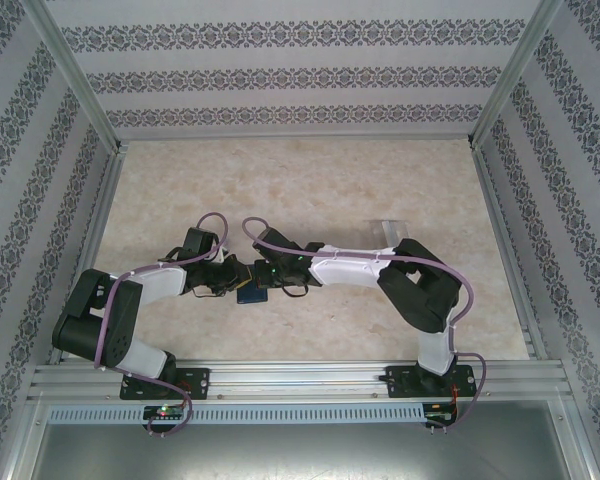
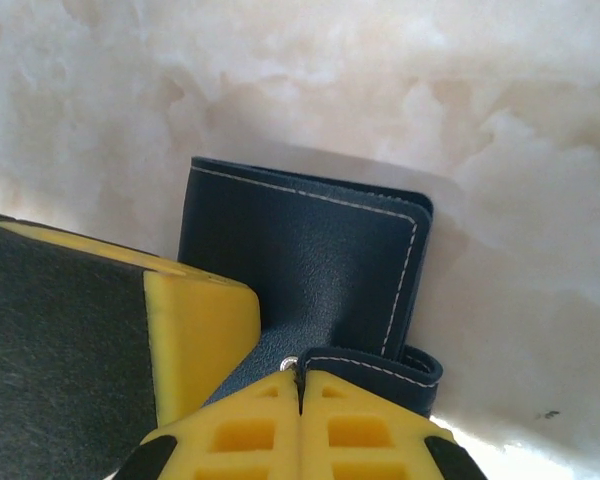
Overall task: Put the credit cards into the card holder
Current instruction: Close the button on the card holder.
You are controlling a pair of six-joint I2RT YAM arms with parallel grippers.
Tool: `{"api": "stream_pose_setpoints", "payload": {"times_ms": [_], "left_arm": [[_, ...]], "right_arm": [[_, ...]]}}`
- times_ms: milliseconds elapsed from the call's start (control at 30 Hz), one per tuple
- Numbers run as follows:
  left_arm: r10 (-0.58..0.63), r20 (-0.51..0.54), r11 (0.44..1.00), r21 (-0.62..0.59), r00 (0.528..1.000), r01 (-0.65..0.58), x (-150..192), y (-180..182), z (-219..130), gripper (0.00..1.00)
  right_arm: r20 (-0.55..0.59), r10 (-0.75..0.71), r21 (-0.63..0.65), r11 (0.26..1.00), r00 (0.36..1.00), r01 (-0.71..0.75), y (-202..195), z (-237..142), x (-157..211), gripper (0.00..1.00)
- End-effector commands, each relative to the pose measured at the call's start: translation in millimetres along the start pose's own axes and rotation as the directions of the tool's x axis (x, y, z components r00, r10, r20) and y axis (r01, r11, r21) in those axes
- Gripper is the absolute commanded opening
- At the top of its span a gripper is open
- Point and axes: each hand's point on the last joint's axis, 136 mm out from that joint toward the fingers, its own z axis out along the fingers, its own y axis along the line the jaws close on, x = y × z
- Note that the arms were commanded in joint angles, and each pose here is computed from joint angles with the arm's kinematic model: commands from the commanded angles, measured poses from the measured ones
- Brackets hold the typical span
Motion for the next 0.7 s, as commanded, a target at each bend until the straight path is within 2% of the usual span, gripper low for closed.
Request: {"api": "stream_pose_setpoints", "payload": {"times_ms": [0,467,667], "left_arm": [[-0.047,-0.048,0.998,-0.055,0.998,0.044,17.7,15.8,2.0,0.12],[-0.026,-0.02,0.999,-0.04,0.999,0.025,8.1,1.5,-14.8,0.2],[-0.001,0.052,0.992,-0.123,0.999,0.007,3.2,10.1,-31.5,0.23]], "right_arm": [[-0.036,0.023,-0.005,1.0,0.999,-0.023,-3.5,5.3,3.2,0.0],[-0.042,0.017,-0.011,1.0,0.999,-0.017,-0.6,10.6,-1.0,0.0],[-0.04,0.017,-0.01,1.0,0.999,-0.017,-1.6,9.9,-2.0,0.0]]}}
